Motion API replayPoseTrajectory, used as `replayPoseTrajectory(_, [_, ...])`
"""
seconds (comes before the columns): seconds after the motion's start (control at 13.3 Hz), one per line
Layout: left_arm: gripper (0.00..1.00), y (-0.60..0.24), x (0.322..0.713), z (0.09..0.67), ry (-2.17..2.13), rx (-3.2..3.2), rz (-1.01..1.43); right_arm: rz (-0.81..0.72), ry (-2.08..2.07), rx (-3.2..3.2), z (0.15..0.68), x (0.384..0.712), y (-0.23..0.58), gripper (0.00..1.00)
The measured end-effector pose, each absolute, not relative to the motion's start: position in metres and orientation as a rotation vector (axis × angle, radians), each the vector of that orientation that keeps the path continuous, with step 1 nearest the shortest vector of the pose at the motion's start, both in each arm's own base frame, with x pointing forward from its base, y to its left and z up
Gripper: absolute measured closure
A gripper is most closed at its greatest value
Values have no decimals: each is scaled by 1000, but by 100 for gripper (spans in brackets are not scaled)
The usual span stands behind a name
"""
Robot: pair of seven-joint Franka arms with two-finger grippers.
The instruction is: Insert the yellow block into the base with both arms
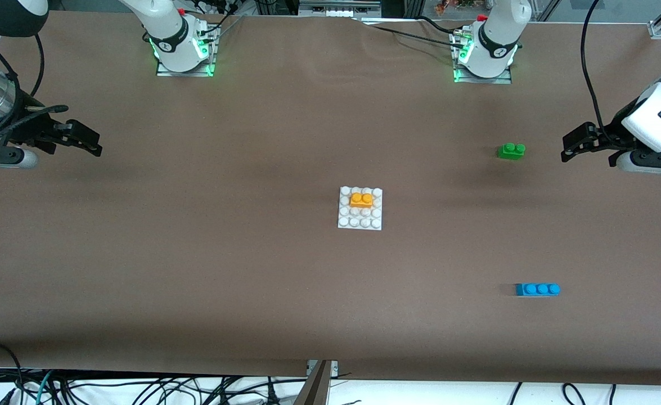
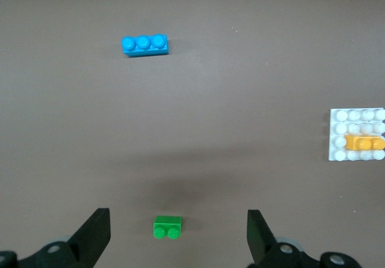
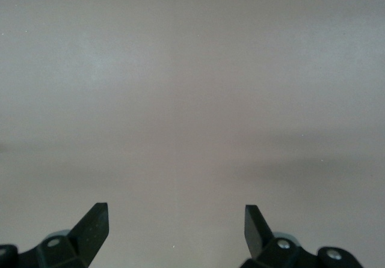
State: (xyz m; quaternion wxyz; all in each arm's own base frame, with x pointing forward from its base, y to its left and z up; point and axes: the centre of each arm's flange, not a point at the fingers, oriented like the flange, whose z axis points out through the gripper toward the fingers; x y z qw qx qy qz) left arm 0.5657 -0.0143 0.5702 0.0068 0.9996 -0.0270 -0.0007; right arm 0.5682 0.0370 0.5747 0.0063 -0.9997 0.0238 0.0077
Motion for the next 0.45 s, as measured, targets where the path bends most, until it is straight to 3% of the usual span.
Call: replayPoseTrajectory(0.45, [0,-12,569,562,-89,3151,-30,24,74,-3128,575,568,37,0])
